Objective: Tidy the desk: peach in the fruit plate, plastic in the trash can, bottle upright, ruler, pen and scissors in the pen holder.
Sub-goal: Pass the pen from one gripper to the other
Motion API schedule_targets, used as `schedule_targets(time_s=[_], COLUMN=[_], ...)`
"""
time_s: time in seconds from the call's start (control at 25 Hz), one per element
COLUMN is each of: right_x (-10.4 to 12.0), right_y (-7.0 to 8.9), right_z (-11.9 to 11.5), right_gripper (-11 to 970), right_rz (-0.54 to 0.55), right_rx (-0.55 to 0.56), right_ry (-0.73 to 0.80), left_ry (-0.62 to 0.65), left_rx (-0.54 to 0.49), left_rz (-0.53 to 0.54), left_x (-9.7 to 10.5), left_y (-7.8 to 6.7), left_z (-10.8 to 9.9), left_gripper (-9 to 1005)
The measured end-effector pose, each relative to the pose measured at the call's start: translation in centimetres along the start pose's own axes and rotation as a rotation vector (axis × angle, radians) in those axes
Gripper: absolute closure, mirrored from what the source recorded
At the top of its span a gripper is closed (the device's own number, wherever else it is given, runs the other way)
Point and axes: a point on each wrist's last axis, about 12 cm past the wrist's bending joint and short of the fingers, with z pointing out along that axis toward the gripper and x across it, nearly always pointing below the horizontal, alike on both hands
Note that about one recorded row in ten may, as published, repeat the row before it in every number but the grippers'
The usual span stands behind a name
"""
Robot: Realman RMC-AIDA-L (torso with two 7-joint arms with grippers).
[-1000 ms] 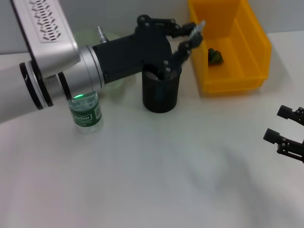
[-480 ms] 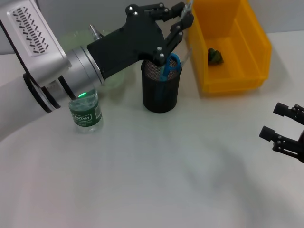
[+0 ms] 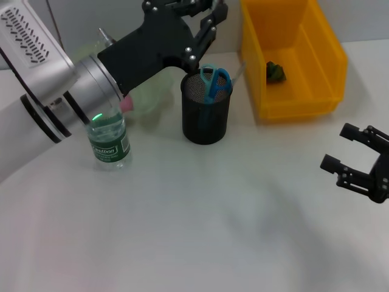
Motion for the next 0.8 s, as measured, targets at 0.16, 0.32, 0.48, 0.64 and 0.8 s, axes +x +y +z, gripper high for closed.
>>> schedule_targets(time_s=[0.16,0.32,0.48,0.64,0.8], right_x=[0.0,0.0,0.1,0.0,-0.5], right_y=[0.0,-0.1,0.0,0.1,0.1], right_z=[0.6,0.8,0.9,1.6,2.4], right_gripper=[147,148,148,149,149], right_rz=[-0.001,-0.003,-0.011,-0.021,-0.026], right_rx=[-0.009,-0.005,0.000,-0.024,-0.072], right_ry=[-0.004,-0.001,-0.010,-0.022,-0.026], left_ry=[0.024,0.022,-0.010,-0.033,-0.044], left_rx=[-0.011,-0.006,0.017,0.012,0.026], left_rz=[0.016,0.002,-0.079,-0.187,-0.239], left_x=[0.4,0.5,0.3,0.3,0.4], left_y=[0.0,-0.2,-0.7,-0.8,-1.2], left_z=[-0.3,-0.4,-1.2,-2.9,-4.3], left_gripper=[794,794,794,795,795])
